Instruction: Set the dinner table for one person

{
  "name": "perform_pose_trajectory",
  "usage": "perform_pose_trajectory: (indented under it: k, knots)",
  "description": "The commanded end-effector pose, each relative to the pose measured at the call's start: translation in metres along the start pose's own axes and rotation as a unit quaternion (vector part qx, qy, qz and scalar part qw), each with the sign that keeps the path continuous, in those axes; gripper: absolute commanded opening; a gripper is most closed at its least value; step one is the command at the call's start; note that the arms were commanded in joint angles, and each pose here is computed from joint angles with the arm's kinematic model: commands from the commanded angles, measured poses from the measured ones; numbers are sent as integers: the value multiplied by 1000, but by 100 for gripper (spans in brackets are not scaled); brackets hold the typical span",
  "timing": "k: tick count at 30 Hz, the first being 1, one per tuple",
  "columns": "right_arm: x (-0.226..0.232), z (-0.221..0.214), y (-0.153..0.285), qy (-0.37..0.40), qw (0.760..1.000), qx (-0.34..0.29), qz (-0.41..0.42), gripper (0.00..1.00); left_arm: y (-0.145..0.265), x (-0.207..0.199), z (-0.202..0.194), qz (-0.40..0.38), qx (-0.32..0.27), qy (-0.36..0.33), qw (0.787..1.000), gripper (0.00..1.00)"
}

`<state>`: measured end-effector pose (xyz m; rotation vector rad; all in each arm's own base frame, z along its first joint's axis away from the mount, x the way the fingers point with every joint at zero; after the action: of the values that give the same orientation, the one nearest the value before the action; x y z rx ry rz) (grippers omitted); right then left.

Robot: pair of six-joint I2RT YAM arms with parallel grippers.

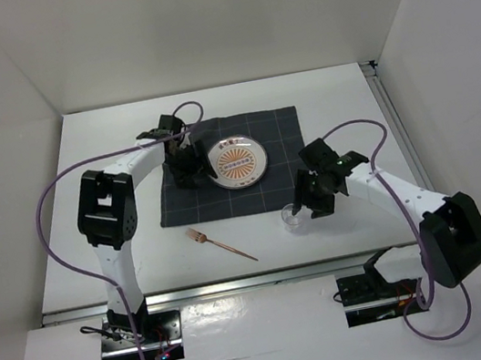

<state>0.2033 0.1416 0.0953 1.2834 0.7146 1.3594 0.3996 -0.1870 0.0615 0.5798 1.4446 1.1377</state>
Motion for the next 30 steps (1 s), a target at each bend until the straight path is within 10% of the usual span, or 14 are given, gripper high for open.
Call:
perform_pose_trajectory:
  k: [1, 10, 19, 30]
  knots:
    - [6, 15, -11, -2, 999, -32, 4, 63, 41, -17, 8, 3, -43, -34, 998, 84]
    - [-2, 23, -7, 11, 998, -48, -30, 0, 132, -58, 13, -45, -108, -94, 989, 84]
    - [23, 119, 62, 41, 983, -170, -49, 0, 199, -81, 2, -82, -170, -129, 973, 82]
    - [43, 291, 17, 32, 967, -243, -69, 0, 191, -40, -74, 23, -178, -101, 979, 86]
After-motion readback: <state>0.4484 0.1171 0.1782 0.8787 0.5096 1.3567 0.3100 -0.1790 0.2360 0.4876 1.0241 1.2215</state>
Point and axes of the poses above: each gripper's point midway between its finger pads, its own y axis back along the fingers, its own x axis along the line the jaws close on, z = x × y, the point moved 2 cm from there along y, back along the fingers, and after that the axes turned 4 degrees about y, right-handed, at the moved point
